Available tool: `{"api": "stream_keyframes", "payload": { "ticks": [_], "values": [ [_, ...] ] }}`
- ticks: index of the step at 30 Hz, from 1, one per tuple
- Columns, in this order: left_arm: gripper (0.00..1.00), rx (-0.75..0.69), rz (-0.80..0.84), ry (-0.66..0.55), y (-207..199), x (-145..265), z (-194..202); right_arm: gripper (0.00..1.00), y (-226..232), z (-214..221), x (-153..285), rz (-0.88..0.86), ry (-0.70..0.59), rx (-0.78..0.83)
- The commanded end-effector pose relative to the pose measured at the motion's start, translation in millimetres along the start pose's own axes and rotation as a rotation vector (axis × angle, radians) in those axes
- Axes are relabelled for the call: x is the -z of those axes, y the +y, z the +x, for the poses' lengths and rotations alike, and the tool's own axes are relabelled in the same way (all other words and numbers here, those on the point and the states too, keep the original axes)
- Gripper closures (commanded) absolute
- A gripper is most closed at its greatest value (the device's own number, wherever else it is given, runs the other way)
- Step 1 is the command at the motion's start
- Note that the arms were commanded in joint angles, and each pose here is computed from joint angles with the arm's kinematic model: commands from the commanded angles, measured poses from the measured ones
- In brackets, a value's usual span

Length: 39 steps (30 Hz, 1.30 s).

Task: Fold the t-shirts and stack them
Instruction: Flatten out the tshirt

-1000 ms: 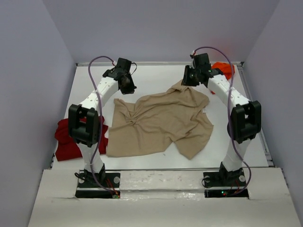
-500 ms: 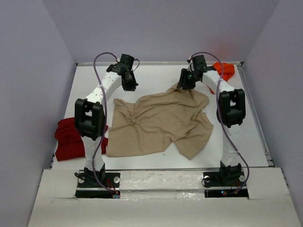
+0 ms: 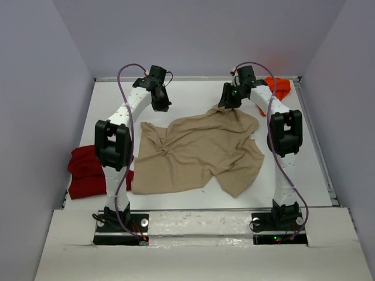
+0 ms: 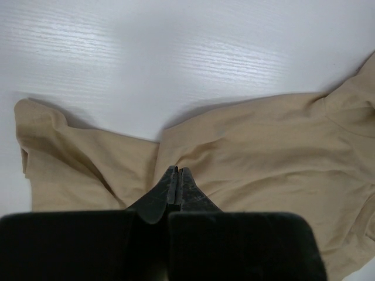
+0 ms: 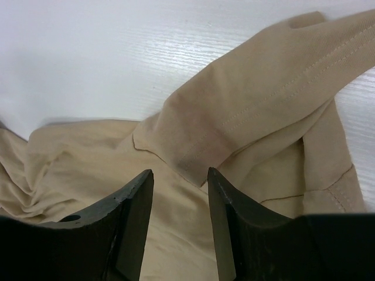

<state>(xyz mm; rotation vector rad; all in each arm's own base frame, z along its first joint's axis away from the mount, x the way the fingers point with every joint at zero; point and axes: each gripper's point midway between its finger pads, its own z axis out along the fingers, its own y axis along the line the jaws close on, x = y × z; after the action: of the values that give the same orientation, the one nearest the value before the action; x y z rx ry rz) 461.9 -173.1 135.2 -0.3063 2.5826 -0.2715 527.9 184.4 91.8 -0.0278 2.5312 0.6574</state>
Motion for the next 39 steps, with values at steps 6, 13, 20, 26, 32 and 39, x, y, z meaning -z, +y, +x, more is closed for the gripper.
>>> {"api": "stream_keyframes", "payload": {
  "ticks": [6, 13, 20, 26, 32, 39],
  "values": [
    [1.0, -0.015, 0.037, -0.013, -4, 11, -9, 0.52, 8, -1, 15, 0.043, -0.024, 0.053],
    [1.0, -0.011, 0.046, -0.017, -5, 15, -7, 0.53, 10, 10, 12, 0.04, 0.0, 0.056],
    [1.0, -0.009, 0.049, -0.021, -5, 18, -8, 0.91, 7, 10, -5, 0.022, 0.015, 0.075],
    [1.0, -0.011, 0.045, -0.019, -3, 19, -7, 1.0, -4, 8, -22, 0.07, 0.008, 0.108],
    [1.0, -0.016, 0.039, -0.007, -1, 13, -3, 1.0, -6, -28, -30, 0.124, -0.085, 0.208],
    [1.0, -0.019, 0.027, 0.005, 5, 9, 5, 1.0, 29, -82, -29, 0.095, -0.218, 0.35]
  ]
}}
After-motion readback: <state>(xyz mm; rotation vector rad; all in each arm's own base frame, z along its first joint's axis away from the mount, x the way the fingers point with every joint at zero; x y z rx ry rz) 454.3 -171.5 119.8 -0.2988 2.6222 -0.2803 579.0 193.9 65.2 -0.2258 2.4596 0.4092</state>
